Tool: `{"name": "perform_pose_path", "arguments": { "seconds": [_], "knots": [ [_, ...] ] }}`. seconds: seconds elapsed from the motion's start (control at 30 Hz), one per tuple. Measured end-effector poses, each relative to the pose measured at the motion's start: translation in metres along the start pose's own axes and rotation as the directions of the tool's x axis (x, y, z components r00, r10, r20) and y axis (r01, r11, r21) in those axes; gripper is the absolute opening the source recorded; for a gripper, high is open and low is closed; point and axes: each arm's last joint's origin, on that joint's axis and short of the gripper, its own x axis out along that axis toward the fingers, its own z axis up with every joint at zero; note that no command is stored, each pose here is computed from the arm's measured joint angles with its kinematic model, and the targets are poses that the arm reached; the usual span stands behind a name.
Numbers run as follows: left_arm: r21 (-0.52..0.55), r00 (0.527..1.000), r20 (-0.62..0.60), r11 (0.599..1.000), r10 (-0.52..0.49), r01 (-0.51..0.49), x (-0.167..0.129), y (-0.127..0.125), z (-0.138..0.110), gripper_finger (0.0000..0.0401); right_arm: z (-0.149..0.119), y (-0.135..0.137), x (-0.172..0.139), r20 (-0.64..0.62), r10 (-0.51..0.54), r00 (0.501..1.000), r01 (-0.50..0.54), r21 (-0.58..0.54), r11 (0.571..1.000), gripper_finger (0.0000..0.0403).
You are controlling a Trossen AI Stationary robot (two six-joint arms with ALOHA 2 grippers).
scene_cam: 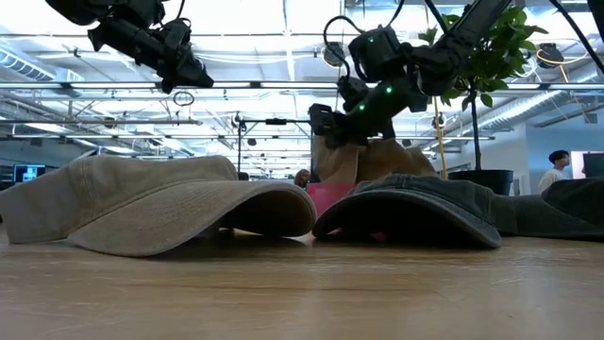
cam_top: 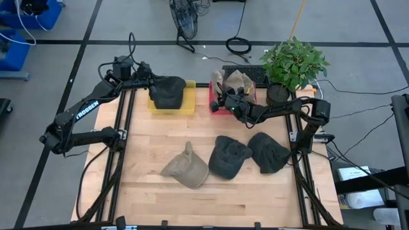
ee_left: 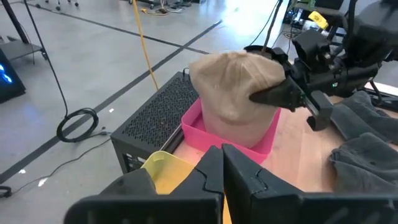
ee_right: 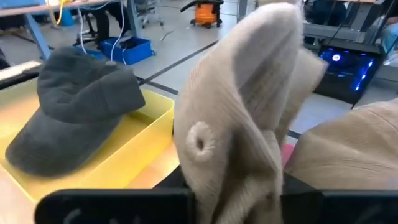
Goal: Pick & Place hat
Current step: Put the brown cap into the red bin
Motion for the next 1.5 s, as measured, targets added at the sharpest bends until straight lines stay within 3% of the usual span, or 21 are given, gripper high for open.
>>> {"name": "perform_pose_path", "arguments": {
  "seconds": [0.23,0.4,0.63,0.83,1.1,1.3,1.5],
  "knots": [
    [-0.018,1.000,0.000,1.000,0.001,-0.001,0.000,0.000,0.000,0.0019,0.009,-0.003,-0.008,-0.018,-0.004,1.000,0.004,-0.020,1.000,0.0061],
    [-0.028,1.000,0.001,1.000,-0.012,0.012,0.000,-0.001,0.000,0.0004,0.019,-0.010,-0.021,-0.052,-0.034,0.998,0.031,-0.055,0.998,0.0099],
    [-0.034,1.000,0.002,0.999,-0.015,0.015,0.000,-0.001,0.000,0.0021,0.027,-0.018,-0.033,-0.103,-0.050,0.993,0.042,-0.070,0.997,0.0158],
    [-0.044,1.000,0.002,0.999,-0.016,0.016,0.000,-0.001,0.000,0.0004,0.024,-0.016,-0.034,-0.157,0.035,0.987,-0.044,-0.053,0.998,0.0190],
    [-0.085,1.000,0.003,0.996,-0.017,0.017,0.000,-0.001,0.000,0.0018,0.023,-0.021,-0.034,-0.130,-0.094,0.987,0.082,-0.092,0.992,0.0177],
    [-0.107,1.000,0.003,0.994,-0.017,0.018,0.000,-0.001,0.000,0.0007,0.028,-0.020,-0.038,-0.134,-0.038,0.990,0.024,-0.103,0.994,0.0159],
    [-0.112,1.000,0.002,0.994,-0.018,0.018,0.000,-0.001,0.000,0.0020,0.044,-0.026,-0.052,-0.122,-0.005,0.993,0.002,-0.024,1.000,0.0155]
  ]
}}
